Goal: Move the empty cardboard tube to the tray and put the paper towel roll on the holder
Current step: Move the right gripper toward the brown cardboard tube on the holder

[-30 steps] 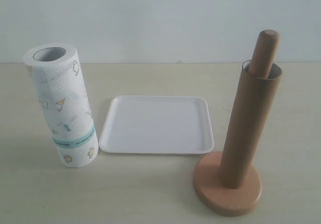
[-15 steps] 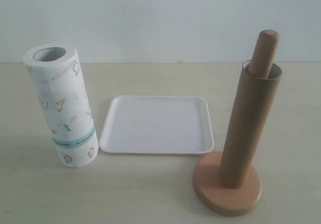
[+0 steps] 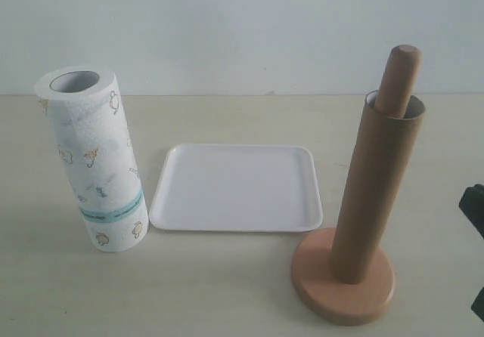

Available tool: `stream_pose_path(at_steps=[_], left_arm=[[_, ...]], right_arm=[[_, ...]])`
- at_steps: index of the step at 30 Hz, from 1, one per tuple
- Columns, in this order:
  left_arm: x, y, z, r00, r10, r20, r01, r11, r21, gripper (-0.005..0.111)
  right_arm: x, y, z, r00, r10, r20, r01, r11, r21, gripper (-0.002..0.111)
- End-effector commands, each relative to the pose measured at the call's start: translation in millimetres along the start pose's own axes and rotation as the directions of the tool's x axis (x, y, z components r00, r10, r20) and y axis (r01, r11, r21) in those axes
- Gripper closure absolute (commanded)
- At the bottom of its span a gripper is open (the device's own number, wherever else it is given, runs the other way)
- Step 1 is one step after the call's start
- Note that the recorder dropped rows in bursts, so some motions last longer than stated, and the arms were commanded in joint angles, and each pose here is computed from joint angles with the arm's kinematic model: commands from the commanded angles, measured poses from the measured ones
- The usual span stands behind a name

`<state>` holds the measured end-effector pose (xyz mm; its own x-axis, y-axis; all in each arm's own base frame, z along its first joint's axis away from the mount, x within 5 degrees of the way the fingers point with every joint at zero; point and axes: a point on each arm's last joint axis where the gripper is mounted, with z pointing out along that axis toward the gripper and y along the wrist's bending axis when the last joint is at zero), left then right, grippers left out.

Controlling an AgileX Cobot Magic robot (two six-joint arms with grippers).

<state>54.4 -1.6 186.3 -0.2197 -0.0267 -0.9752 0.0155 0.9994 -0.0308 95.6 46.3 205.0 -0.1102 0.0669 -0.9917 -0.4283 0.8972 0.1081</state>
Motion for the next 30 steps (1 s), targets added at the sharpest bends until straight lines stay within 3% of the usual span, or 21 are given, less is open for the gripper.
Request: stream_pose_path(at_steps=[1, 8, 30], left_arm=[[0.9, 0.2, 0.1, 1.000, 0.001, 0.001, -0.001, 1.000, -0.002, 0.103], [0.9, 0.2, 0.1, 1.000, 0.001, 0.001, -0.001, 1.000, -0.002, 0.103], [0.9, 0.2, 0.1, 1.000, 0.001, 0.001, -0.001, 1.000, -0.002, 0.103]], right_arm=[[0.3, 0.3, 0.0, 1.000, -0.004, 0.003, 0.004, 1.000, -0.004, 0.107], [-7.7, 1.4, -0.4, 0.995, 0.033, 0.090, -0.031, 0.999, -0.019, 0.107], [-4.9, 1.0, -0.2, 0.995, 0.083, 0.059, -0.082, 0.997, -0.016, 0.107]])
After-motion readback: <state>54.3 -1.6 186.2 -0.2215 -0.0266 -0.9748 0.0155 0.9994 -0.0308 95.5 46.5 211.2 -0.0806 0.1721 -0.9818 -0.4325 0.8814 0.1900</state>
